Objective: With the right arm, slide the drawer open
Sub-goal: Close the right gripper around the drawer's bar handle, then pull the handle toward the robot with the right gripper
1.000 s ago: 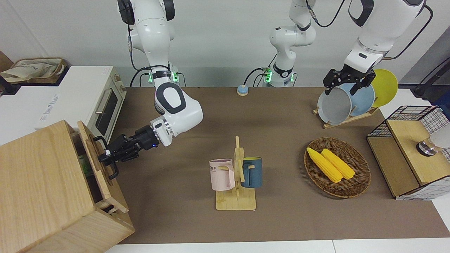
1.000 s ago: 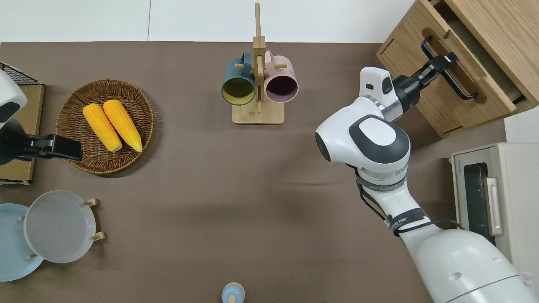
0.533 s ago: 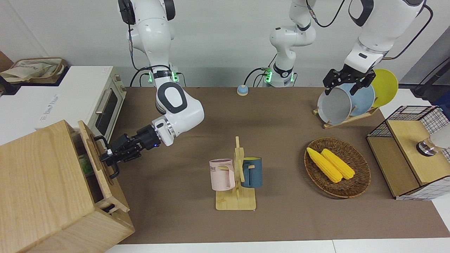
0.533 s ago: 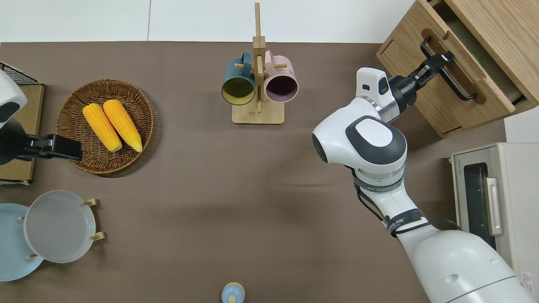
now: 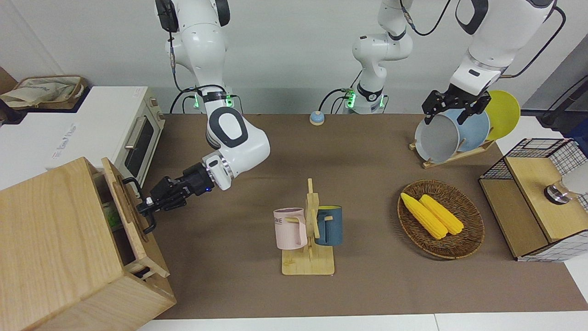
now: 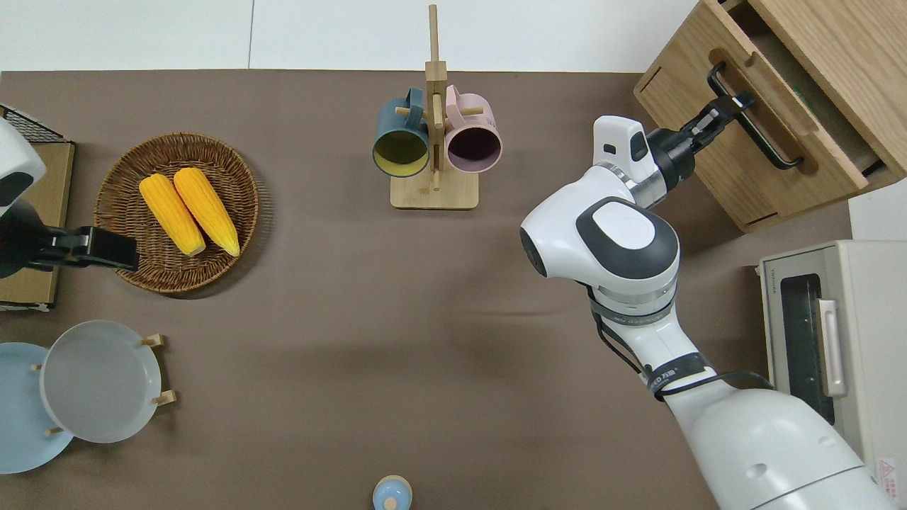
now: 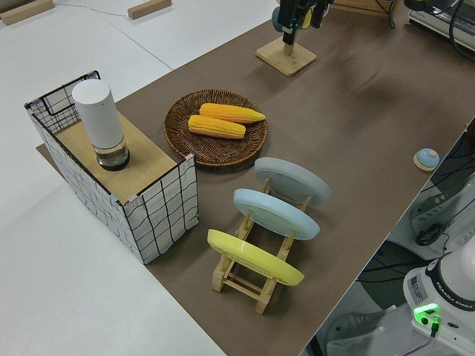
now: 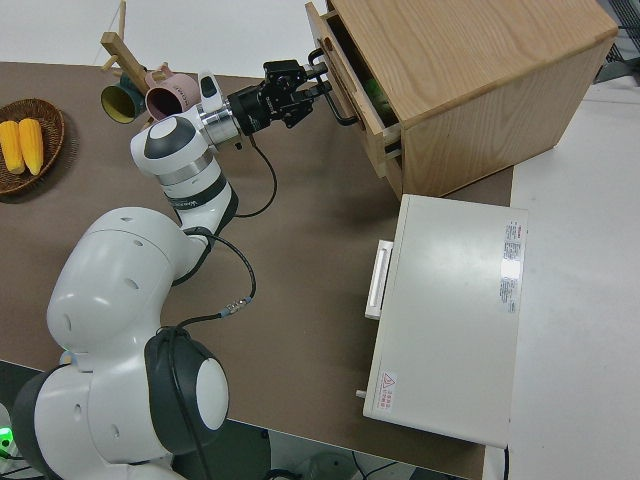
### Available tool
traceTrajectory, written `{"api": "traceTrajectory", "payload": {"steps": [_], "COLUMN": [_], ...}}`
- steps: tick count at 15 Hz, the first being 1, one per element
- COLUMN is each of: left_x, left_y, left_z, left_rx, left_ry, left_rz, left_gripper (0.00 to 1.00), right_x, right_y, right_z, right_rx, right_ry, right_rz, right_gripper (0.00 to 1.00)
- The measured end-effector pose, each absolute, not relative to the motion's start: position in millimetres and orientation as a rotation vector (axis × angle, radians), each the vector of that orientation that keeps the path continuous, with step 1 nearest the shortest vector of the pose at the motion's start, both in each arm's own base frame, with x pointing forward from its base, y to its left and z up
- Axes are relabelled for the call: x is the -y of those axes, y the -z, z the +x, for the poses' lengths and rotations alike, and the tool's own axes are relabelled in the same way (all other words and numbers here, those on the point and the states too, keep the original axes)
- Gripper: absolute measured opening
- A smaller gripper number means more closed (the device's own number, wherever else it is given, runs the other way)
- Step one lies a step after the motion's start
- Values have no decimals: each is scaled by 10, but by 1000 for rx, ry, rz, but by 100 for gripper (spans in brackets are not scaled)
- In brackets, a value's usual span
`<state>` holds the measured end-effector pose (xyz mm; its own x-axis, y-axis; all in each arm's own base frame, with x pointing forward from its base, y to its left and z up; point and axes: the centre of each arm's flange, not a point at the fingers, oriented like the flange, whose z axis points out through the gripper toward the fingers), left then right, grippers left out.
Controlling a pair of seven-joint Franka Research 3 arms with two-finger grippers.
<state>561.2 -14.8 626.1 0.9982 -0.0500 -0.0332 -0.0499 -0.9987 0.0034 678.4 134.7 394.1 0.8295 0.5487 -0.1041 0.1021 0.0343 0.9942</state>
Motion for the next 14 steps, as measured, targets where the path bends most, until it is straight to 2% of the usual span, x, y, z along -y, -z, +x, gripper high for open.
{"api": "traceTrajectory", "payload": {"steps": [8,14], "left_x": [147,148], "left_y": [-6261,-6261], "left_z": [5612,5612], "left_rx": [78,78], "left_ry": [52,52], "left_rz": [3138,3138], "left_gripper": [100,100], "right_x": [-1423,-1935], "right_y": [-3961,-3966], "right_z": [6760,6522], "right_rx": [-536,-506], "right_ry": [-370,-342], "right_rz": [1530,1541], "right_gripper": [19,19]}}
